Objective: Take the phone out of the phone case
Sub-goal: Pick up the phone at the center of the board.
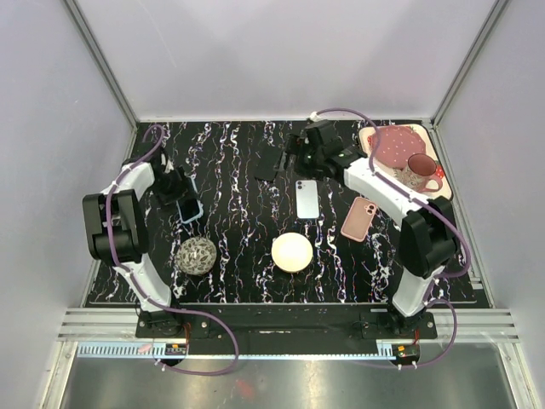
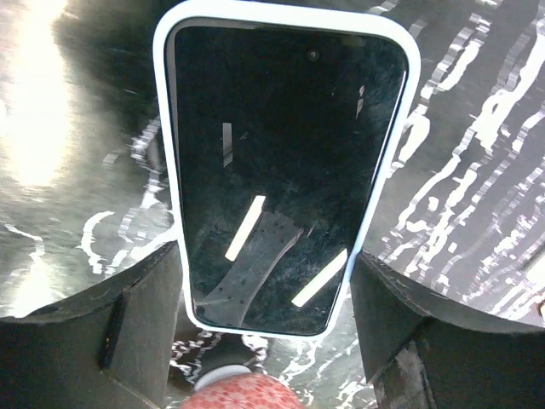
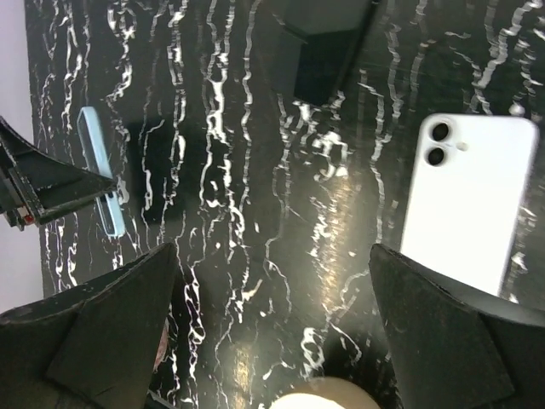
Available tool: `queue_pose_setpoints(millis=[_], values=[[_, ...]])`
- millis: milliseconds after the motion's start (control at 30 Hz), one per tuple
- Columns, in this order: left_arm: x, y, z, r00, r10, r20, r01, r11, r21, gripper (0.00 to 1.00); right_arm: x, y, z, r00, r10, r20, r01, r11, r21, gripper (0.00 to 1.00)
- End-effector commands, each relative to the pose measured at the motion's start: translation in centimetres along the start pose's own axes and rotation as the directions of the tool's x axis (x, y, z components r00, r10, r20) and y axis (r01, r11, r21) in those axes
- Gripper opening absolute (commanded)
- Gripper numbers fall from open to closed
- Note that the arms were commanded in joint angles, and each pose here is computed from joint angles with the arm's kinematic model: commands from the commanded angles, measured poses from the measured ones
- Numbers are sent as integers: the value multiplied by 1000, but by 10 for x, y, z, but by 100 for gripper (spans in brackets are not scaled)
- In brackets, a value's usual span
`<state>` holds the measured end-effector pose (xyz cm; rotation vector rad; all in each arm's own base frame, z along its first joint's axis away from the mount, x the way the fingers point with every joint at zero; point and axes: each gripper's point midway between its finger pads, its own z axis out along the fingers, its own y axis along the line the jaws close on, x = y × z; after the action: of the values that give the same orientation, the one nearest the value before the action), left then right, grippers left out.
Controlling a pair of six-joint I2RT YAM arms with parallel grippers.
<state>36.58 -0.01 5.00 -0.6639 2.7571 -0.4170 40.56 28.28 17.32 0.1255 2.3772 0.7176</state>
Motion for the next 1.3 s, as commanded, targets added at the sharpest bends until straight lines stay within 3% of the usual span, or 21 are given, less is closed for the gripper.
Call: queue_pose_setpoints(millis=[0, 33, 67, 100, 167, 200, 233, 267, 467, 733, 833, 933, 967, 1000, 1100, 1133, 1167, 1233, 1267], values=[[-6, -55, -29, 996, 12, 91, -27, 985, 170, 39, -2, 24, 15, 997, -56, 44, 55, 998, 30, 100], [-2, -61, -33, 995, 7, 98, -26, 981, 191, 38, -5, 39, 14, 999, -45, 12, 45, 999, -13, 100], [0, -69, -36, 995, 6, 101, -28, 975, 222, 38, 23, 42, 31, 991, -40, -128, 32, 998, -61, 100], [1, -78, -37, 994, 0, 107, -26, 969, 244, 38, 35, 46, 33, 980, -43, -193, 25, 995, -92, 100], [5, -91, -41, 994, 8, 108, -38, 961, 272, 37, 65, 64, 31, 962, -17, -272, -38, 979, -198, 100], [8, -102, -42, 994, 13, 106, -43, 955, 293, 37, 55, 88, 32, 981, -27, -191, -36, 948, -315, 99], [10, -108, -43, 995, 16, 102, -46, 951, 305, 37, 76, 81, 34, 974, 25, -226, -99, 942, -321, 98], [13, -114, -46, 995, 16, 94, -46, 944, 326, 36, 72, 104, 24, 982, 11, -189, -90, 905, -415, 97], [22, -155, -59, 996, 2, 90, -40, 906, 421, 35, 89, 132, 26, 982, -4, -188, -89, 870, -485, 94], [38, -193, -68, 999, 6, 51, -31, 853, 521, 35, 100, 139, 49, 968, 19, -249, -137, 874, -467, 86], [41, -200, -77, 999, 11, 54, -38, 837, 546, 35, 104, 133, 58, 967, 32, -253, -143, 889, -435, 74], [43, -204, -87, 998, 15, 64, -49, 822, 567, 36, 103, 128, 60, 970, 59, -236, -157, 893, -421, 55], [43, -206, -90, 998, 14, 64, -48, 817, 574, 39, 100, 126, 62, 974, 69, -215, -154, 899, -409, 49], [45, -206, -91, 998, 14, 58, -45, 813, 581, 41, 100, 120, 64, 974, 85, -208, -162, 907, -389, 31], [48, -211, -101, 998, 21, 58, -53, 788, 613, 52, 82, 100, 65, 977, 136, -163, -186, 918, -350, 0], [47, -212, -103, 997, 24, 68, -61, 784, 618, 59, 76, 98, 62, 976, 147, -161, -197, 910, -363, 0], [48, -212, -108, 996, 33, 80, -76, 780, 622, 75, 65, 96, 59, 973, 159, -165, -213, 892, -399, 0], [45, -212, -114, 993, 37, 111, -99, 771, 629, 93, 61, 92, 51, 963, 189, -195, -257, 864, -433, 0], [36, -219, -125, 990, 16, 142, -109, 728, 676, 99, 54, 91, 44, 957, 200, -209, -277, 841, -464, 0]])
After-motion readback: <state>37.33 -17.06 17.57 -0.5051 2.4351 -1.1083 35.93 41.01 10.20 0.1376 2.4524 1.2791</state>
